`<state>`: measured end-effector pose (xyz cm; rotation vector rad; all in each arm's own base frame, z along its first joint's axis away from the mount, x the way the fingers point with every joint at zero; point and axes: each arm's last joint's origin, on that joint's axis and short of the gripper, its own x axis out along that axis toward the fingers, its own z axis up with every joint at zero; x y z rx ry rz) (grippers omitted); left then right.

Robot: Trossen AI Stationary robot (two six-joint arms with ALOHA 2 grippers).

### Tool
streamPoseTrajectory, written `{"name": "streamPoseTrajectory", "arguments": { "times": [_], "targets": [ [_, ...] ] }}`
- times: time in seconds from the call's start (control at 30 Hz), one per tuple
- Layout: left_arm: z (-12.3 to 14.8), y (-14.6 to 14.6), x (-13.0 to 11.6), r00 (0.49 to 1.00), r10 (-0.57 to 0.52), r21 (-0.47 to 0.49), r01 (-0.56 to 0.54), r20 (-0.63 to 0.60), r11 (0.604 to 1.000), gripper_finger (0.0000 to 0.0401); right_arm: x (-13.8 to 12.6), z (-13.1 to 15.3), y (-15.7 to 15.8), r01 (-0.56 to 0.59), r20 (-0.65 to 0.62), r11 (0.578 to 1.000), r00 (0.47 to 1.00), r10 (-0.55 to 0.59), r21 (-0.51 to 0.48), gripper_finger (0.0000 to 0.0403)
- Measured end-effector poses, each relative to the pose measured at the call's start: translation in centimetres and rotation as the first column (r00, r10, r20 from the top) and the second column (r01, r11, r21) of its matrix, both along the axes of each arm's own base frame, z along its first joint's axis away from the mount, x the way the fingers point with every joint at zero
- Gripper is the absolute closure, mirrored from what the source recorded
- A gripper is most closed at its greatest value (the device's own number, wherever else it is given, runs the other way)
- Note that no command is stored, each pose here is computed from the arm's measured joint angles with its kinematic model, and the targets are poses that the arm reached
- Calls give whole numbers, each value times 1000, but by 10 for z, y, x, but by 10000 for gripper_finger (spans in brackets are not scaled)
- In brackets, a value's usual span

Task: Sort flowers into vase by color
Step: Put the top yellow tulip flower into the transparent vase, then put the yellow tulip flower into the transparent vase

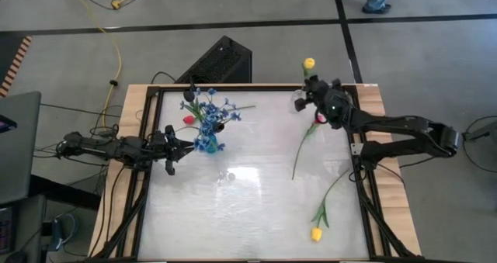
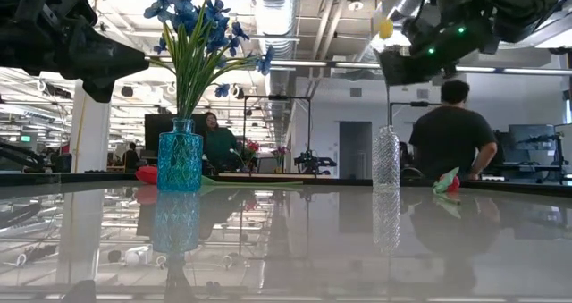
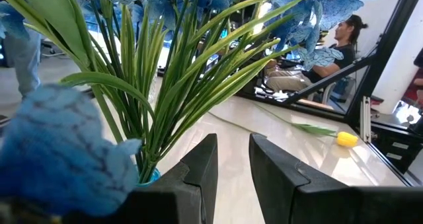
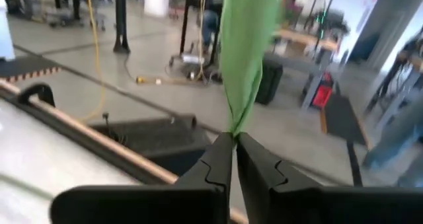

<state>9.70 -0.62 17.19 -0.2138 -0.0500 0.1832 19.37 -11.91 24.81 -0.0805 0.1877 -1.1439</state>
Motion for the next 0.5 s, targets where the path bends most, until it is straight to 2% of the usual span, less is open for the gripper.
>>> {"name": "streamPoseTrajectory", "arguments": {
  "times": [0.17, 0.5],
  "targets": [
    [0, 0, 0, 1000, 0, 0, 0, 0, 1000, 326, -7, -5, 3, 13, -30, 996, 999, -10, 94, 313],
    [0, 0, 0, 1000, 0, 0, 0, 0, 1000, 326, -10, 14, 8, 0, -174, 957, 983, 54, 292, 217]
  ]
}}
